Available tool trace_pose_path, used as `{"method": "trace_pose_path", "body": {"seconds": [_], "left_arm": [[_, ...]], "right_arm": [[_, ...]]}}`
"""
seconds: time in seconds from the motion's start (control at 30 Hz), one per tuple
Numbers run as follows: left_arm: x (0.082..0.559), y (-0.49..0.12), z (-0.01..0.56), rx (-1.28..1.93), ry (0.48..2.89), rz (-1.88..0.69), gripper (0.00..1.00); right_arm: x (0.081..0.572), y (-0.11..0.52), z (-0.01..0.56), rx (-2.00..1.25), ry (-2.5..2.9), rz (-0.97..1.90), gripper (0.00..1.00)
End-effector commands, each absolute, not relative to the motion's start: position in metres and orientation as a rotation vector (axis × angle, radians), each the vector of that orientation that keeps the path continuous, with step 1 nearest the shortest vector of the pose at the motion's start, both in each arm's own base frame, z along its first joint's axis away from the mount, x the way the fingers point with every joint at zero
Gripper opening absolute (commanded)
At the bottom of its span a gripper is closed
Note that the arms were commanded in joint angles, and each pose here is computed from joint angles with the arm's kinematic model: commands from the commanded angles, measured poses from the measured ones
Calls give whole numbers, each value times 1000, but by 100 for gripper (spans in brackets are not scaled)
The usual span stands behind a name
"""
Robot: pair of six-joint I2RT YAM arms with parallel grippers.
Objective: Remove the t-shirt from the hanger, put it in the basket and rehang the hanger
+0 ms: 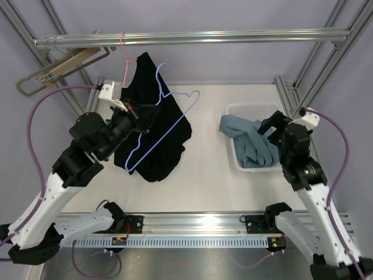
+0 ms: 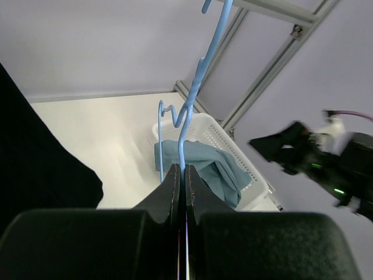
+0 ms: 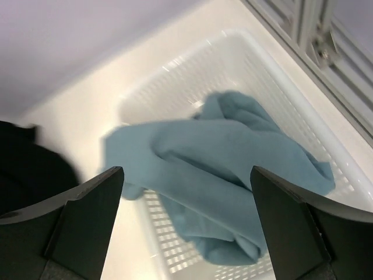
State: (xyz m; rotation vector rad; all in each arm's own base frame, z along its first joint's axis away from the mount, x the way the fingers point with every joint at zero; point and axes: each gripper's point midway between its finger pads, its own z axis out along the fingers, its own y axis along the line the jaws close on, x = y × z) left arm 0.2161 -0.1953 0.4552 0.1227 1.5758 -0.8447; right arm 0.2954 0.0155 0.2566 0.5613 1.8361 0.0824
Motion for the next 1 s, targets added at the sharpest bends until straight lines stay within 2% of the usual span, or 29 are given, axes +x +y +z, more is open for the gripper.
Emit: {"method": "trace_pose_path", "body": {"seconds": [0.0,0.07,0.13,0.17,0.2,0.23,0.3,0.33,0.37,0.4,0.5,0.57,0.63,0.7,0.77,0.83,0.87,0.97], "left_arm": [[249,-213,482,81,1490,-825,0],[259,-221,494,68,1469,-829,0],[278,-242,490,71,1490,-833,0],[283,-249,491,74,1495,-841,0],[294,-259,495,71,1499,-841,0],[299,-262,497,66,1497,-838,0],[306,-265,504,47,1483,-830,0],[310,-269,500,49,1492,-829,0],[308,-270,500,50,1493,-846,0],[308,-272,495,54,1502,-850,0],[306,-267,492,39,1504,-843,0],[306,-264,485,41,1514,-826,0],[305,-269,480,59,1525,-840,0],[307,-275,476,70,1537,-850,0],[307,-277,476,81,1538,-856,0],[308,-278,476,89,1539,-851,0],[308,-279,475,91,1540,-852,0],[307,-280,477,100,1534,-857,0]], "right_arm": [[263,32,302,480,1766,268,98],[248,41,314,429,1737,352,87],[239,48,317,396,1729,405,55],[235,56,312,363,1734,453,29],[237,60,313,351,1724,473,16],[239,61,307,343,1738,466,10],[252,57,290,361,1794,405,18],[257,57,284,340,1812,383,27],[268,63,272,322,1870,377,40],[275,66,267,314,1902,373,63],[306,72,240,314,1985,331,91],[329,74,219,309,2060,270,97],[345,75,207,304,2100,235,98],[361,70,188,329,2158,148,89],[367,53,182,391,2145,36,42],[364,37,198,468,2069,-28,7],[360,34,208,483,2041,-23,1],[346,28,251,521,1900,40,0]]}}
